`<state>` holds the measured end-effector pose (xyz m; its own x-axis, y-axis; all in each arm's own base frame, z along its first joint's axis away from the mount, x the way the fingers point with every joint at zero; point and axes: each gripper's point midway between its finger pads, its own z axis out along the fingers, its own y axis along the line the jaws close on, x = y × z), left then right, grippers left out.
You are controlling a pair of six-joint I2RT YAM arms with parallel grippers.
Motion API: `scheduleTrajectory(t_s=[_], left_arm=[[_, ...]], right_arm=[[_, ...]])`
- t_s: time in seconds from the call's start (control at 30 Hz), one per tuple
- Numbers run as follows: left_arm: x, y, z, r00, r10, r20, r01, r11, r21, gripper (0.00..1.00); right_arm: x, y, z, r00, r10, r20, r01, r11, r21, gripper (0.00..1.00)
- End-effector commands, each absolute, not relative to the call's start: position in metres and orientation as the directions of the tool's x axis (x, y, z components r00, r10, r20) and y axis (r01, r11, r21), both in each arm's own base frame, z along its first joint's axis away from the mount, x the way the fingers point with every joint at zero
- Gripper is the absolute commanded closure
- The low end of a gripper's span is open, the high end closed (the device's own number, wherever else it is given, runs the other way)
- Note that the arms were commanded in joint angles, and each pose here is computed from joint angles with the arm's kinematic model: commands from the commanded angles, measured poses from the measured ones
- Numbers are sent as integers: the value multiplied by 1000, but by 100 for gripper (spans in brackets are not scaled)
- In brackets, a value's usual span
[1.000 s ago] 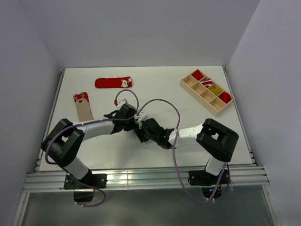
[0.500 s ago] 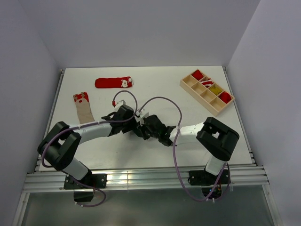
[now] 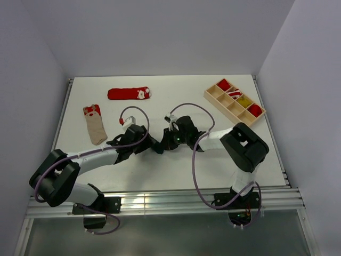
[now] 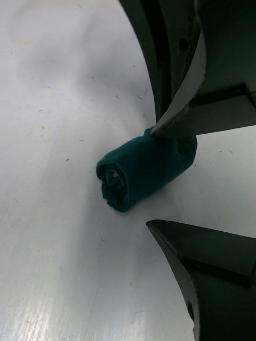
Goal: Roll the socks
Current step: Roll the sock at the center of the board.
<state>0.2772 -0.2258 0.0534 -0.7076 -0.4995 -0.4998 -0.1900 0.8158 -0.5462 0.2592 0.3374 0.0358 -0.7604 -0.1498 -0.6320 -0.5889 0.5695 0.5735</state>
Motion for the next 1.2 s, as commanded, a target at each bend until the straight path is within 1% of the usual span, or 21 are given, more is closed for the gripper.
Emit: scheduleTrajectory(t_s=[0.0,0.3,0.7,0.9,1.1,1.17], left_arm=[[291,-229,66,-655,-555,-513,-186,776,-602,33],[295,-230,49,-647,-588,-485,-226,756,-615,33],[289,-217,27,-636,-617,-464,-305,753,-583,33],[287,-215,9,-652,-608,-452,-334,766,-550,37],[280,-215,-7,-684,-589,-429,-352,783,-514,39],[279,-215,-9,-690,-584,-428,-354,788,-505,42]], right_arm=[[238,334,18,-861,-184,-475,-493,536,685,100],[238,334,9,-904,-165,-394,-420,519,745,100],[239,332,-1,-930,-153,-335,-364,523,771,100],[237,330,-8,-946,-149,-286,-321,537,780,100],[236,327,-16,-971,-126,-204,-239,537,809,100],[238,326,-18,-976,-113,-188,-219,545,809,100]])
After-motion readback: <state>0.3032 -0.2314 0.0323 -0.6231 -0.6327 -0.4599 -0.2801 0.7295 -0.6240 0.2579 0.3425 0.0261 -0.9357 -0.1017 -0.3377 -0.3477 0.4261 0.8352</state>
